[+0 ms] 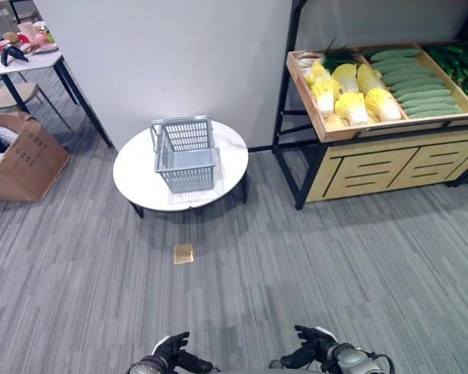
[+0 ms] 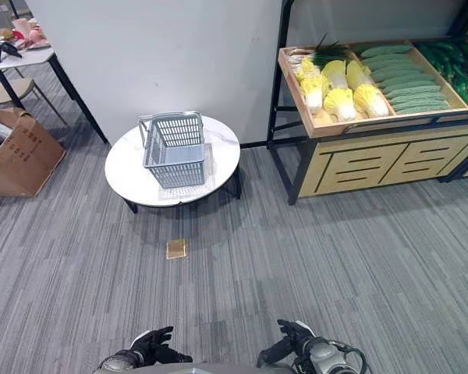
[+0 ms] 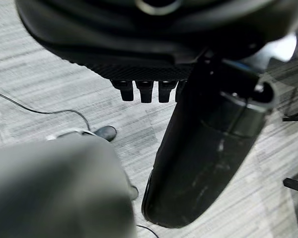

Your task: Get the vegetables into the basket

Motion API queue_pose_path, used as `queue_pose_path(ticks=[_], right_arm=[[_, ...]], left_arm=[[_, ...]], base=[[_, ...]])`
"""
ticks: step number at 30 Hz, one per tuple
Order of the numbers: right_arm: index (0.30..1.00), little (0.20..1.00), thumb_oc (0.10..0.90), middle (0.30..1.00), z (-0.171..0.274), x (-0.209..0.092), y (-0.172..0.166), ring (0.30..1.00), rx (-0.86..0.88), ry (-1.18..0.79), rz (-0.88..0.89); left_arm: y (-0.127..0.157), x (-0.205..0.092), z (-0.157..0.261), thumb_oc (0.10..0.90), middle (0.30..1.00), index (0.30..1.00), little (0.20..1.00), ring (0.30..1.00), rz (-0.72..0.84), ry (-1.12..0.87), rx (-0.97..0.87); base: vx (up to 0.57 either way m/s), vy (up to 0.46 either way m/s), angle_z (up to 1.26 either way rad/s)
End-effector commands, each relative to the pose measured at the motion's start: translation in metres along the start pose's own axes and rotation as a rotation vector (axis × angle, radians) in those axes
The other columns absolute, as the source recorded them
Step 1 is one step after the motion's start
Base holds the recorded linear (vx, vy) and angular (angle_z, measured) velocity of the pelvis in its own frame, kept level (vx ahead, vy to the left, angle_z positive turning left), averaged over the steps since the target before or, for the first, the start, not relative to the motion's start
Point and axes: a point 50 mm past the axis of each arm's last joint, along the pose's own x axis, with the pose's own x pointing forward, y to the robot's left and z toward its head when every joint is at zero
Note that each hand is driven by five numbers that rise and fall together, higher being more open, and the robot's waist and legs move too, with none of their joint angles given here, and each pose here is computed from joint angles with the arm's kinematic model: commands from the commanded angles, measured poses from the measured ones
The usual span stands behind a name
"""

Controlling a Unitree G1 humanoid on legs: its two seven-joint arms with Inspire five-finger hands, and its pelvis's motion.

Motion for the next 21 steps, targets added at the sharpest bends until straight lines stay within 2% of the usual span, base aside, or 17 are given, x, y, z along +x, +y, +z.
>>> queue_pose_path(ticks=[1,21], right_arm=[[1.000,1.000,0.900,1.000,-0.019,-0.004,-0.010,1.000,-0.038,0.109,-0.002],[1.000,1.000,0.900,1.000,-0.016,-0.001,0.004,1.000,-0.054,0.102,0.038]], left_arm=[[-0.023,0.007,0.026,0.900,1.000,1.000,1.000,1.000,-0.081,-0.073,0.029],[-0.016,0.009,0.006,0.900,1.000,1.000,1.000,1.000,-0.031,0.053,-0.001]], base=[[0.00,0.000,0.00],[0.00,0.000,0.00]])
